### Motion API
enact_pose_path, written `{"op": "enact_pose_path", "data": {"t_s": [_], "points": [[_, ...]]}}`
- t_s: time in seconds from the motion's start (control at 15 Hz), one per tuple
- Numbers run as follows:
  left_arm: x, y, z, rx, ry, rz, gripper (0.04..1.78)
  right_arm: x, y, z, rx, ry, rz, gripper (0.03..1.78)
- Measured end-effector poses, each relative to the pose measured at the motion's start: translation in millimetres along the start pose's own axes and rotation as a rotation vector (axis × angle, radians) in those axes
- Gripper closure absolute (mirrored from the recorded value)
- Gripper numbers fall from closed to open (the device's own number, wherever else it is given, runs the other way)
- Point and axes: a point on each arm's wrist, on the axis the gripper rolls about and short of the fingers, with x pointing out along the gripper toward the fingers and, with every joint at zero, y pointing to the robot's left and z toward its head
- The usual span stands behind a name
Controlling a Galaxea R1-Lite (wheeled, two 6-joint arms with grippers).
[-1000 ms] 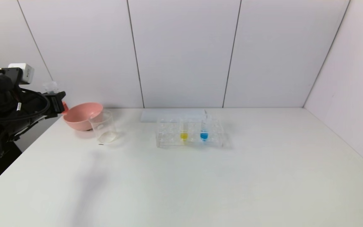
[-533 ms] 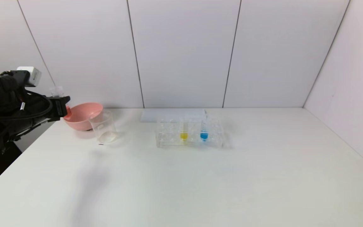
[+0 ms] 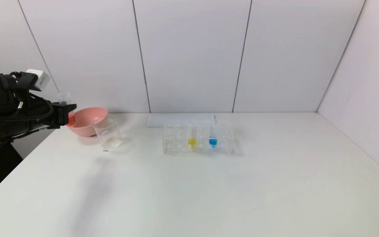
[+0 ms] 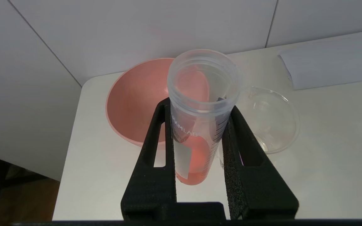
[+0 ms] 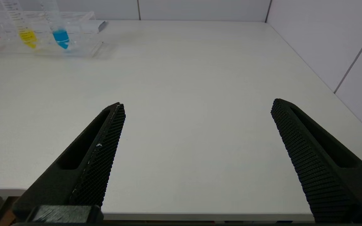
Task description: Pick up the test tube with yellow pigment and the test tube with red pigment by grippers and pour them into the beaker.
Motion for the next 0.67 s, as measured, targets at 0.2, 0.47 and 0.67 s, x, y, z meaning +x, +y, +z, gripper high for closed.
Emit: {"op": "enact_pose_path", "data": {"t_s": [0.2,0.47,0.67], "points": [[-1.6,10.0,0.5,0.049,0.008,-0.057,1.38,0.0,0.0,0.0,0.0,0.0,0.0,0.11],[-1.8,16.8,-1.3,0.1,0.045,-0.087,1.38,0.0,0.0,0.0,0.0,0.0,0.0,0.11],[-0.4,17.7,-0.9,0.147,0.046,-0.114,1.38,0.0,0.0,0.0,0.0,0.0,0.0,0.11]]}}
